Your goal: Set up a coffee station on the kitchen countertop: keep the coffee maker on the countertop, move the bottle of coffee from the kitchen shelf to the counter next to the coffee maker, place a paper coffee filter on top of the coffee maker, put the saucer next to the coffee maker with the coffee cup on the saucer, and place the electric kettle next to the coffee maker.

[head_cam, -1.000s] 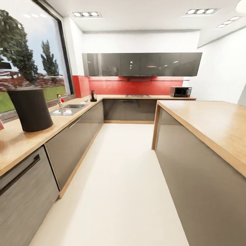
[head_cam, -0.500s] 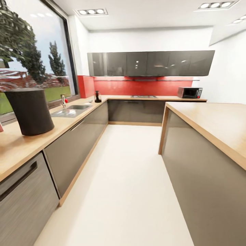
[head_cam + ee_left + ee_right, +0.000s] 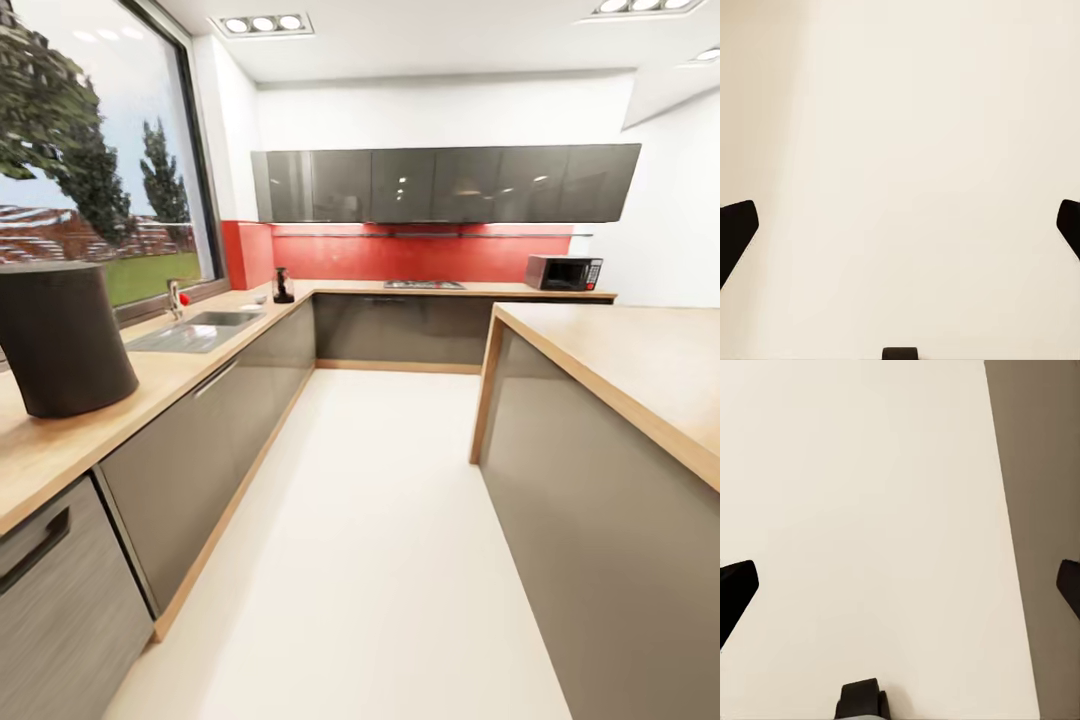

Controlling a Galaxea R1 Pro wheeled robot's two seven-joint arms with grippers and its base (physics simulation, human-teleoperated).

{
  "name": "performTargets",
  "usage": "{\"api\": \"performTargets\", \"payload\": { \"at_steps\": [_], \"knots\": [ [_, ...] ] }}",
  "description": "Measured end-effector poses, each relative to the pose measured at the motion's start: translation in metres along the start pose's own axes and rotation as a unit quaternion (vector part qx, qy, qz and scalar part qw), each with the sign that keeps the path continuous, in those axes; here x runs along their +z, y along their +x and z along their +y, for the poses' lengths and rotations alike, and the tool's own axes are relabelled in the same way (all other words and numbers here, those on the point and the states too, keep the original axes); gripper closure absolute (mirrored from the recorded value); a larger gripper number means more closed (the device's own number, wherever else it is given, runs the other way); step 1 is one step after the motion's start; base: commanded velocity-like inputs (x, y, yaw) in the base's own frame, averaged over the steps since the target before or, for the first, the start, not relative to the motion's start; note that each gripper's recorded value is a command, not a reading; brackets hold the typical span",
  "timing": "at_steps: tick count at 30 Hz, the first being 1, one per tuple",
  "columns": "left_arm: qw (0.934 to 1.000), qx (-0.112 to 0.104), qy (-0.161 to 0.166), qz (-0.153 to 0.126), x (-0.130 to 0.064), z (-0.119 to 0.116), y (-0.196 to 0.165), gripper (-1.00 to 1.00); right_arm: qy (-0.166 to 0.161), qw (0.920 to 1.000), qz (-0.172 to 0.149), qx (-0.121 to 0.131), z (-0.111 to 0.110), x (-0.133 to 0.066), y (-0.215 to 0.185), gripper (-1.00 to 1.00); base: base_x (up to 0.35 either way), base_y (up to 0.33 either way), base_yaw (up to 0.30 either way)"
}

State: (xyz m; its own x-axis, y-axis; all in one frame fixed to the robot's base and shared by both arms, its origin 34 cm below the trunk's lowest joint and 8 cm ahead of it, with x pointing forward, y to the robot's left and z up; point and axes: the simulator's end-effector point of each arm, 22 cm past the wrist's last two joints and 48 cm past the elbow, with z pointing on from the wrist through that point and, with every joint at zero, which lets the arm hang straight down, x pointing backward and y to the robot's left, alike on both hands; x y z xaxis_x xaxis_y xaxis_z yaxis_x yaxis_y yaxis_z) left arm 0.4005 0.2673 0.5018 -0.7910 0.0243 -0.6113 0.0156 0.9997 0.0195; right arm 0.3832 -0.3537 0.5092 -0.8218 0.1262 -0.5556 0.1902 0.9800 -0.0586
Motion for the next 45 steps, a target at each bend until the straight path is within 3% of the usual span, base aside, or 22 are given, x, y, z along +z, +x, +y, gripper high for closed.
{"api": "performTargets", "payload": {
  "at_steps": [45],
  "knots": [
    [1.0000,0.000,0.000,0.000,0.0000,0.0000,0.0000,-1.00,0.001,1.0000,0.000,0.001,-0.0015,0.0000,-0.0003,-1.00,0.336,0.000,0.039]
  ]
}}
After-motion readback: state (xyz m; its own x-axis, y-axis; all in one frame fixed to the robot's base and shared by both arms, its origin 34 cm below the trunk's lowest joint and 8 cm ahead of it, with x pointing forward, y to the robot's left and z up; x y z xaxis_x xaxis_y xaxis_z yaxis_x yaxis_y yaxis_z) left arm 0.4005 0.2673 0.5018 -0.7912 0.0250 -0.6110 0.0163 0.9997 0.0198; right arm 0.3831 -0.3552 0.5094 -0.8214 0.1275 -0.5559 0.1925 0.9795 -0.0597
